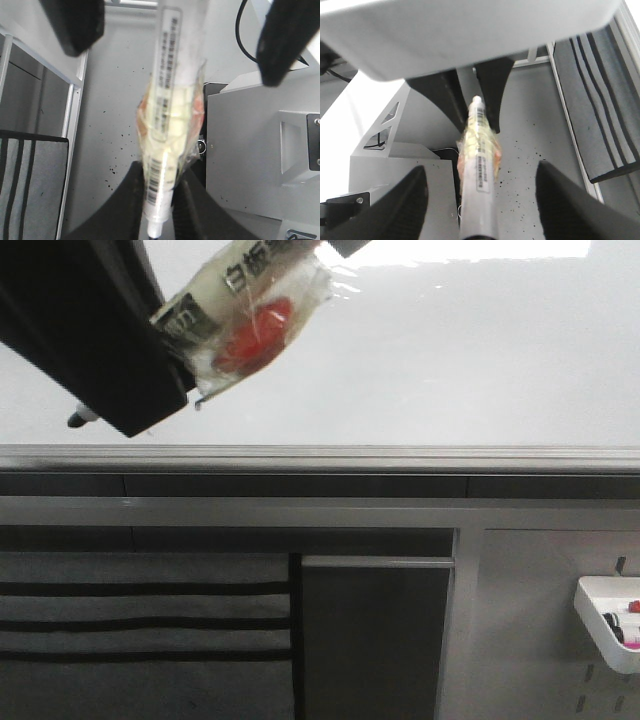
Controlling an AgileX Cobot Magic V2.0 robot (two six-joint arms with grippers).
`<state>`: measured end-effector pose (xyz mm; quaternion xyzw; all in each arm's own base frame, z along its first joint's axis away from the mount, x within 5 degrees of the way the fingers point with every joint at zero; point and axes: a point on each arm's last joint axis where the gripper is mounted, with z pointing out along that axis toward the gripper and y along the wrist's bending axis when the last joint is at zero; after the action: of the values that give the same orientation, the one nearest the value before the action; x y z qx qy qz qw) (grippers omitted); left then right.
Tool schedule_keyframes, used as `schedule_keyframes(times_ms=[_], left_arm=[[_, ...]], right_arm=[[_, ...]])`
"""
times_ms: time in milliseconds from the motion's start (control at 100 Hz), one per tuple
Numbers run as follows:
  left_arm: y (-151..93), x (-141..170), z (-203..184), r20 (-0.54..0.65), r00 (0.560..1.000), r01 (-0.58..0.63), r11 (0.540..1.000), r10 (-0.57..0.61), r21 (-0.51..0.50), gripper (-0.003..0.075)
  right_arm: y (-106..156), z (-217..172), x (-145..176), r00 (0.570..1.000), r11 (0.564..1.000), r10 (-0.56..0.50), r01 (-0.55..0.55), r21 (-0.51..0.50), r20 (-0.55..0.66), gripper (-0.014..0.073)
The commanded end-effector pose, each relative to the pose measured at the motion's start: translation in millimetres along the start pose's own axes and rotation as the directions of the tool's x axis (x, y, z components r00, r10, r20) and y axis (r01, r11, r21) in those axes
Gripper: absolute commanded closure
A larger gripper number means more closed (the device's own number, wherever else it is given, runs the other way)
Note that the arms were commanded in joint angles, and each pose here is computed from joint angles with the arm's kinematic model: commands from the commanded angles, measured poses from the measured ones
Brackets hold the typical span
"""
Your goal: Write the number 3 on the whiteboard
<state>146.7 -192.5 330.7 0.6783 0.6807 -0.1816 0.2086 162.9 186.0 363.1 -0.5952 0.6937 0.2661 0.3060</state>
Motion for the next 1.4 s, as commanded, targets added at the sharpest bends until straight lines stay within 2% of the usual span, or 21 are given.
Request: schedule_keyframes(times_ms=[0, 280, 350, 460, 590, 710, 890, 1000, 1070, 1190, 1240, 1310, 1390], left_arm=[[-3, -9, -10, 0.071, 0.997, -0.008, 1.000, 0.009, -0.024, 0.0738], [-3, -9, -10, 0.071, 0.997, -0.008, 1.000, 0.009, -0.024, 0.0738], [-3, -9, -10, 0.071, 0.997, -0.008, 1.000, 0.009, -0.024, 0.0738], [-3, -9, -10, 0.071, 0.997, -0.008, 1.000, 0.009, -0.024, 0.0738], [-3, -9, -10, 0.071, 0.997, -0.008, 1.000, 0.009, -0.024, 0.0738], [-3, -9, -10, 0.069, 0.998, -0.005, 1.000, 0.007, -0.022, 0.0738], [-3, -9, -10, 0.072, 0.997, -0.005, 1.000, 0.007, -0.026, 0.0730], [-2, -9, -10, 0.070, 0.998, -0.006, 0.999, 0.009, -0.031, 0.0650], [-2, -9, -10, 0.067, 0.998, -0.008, 0.999, 0.010, -0.034, 0.0549], [-1, -8, -11, 0.059, 0.998, -0.014, 0.999, 0.016, -0.048, 0.0319], [1, -8, -13, 0.045, 0.999, -0.021, 0.998, 0.024, -0.067, 0.0262], [5, -8, -20, 0.041, 0.999, 0.007, 0.995, -0.003, -0.103, 0.0246], [11, -9, -35, 0.069, 0.996, 0.071, 0.985, -0.060, -0.160, 0.0247]], right_arm=[[1, -10, -13, 0.997, 0.999, -0.027, 0.025, 0.033, 0.073, 0.0212], [-4, -2, -11, 0.998, 1.000, -0.013, 0.012, 0.021, 0.053, 0.0221], [-4, -1, -11, 0.999, 1.000, -0.013, 0.012, 0.018, 0.051, 0.0275], [-4, -1, -11, 0.999, 1.000, -0.013, 0.012, 0.016, 0.050, 0.0423], [-3, -1, -10, 0.999, 1.000, -0.013, 0.013, 0.004, 0.042, 0.0533], [-2, -1, -10, 0.999, 1.000, -0.013, 0.013, -0.008, 0.033, 0.0571], [-2, -1, -10, 0.999, 1.000, -0.013, 0.013, -0.005, 0.035, 0.0571], [-2, -1, -10, 0.999, 1.000, -0.013, 0.013, -0.005, 0.035, 0.0571], [-2, -1, -10, 0.999, 1.000, -0.013, 0.013, -0.003, 0.037, 0.0571], [-3, -1, -10, 0.999, 1.000, -0.013, 0.013, 0.003, 0.041, 0.0571], [-3, -1, -10, 0.999, 1.000, -0.016, 0.016, 0.010, 0.040, 0.0571], [-6, -4, -10, 0.999, 0.998, -0.022, 0.020, 0.051, 0.042, 0.0571], [-11, -13, -10, 0.999, 0.987, -0.007, -0.001, 0.158, 0.046, 0.0571]])
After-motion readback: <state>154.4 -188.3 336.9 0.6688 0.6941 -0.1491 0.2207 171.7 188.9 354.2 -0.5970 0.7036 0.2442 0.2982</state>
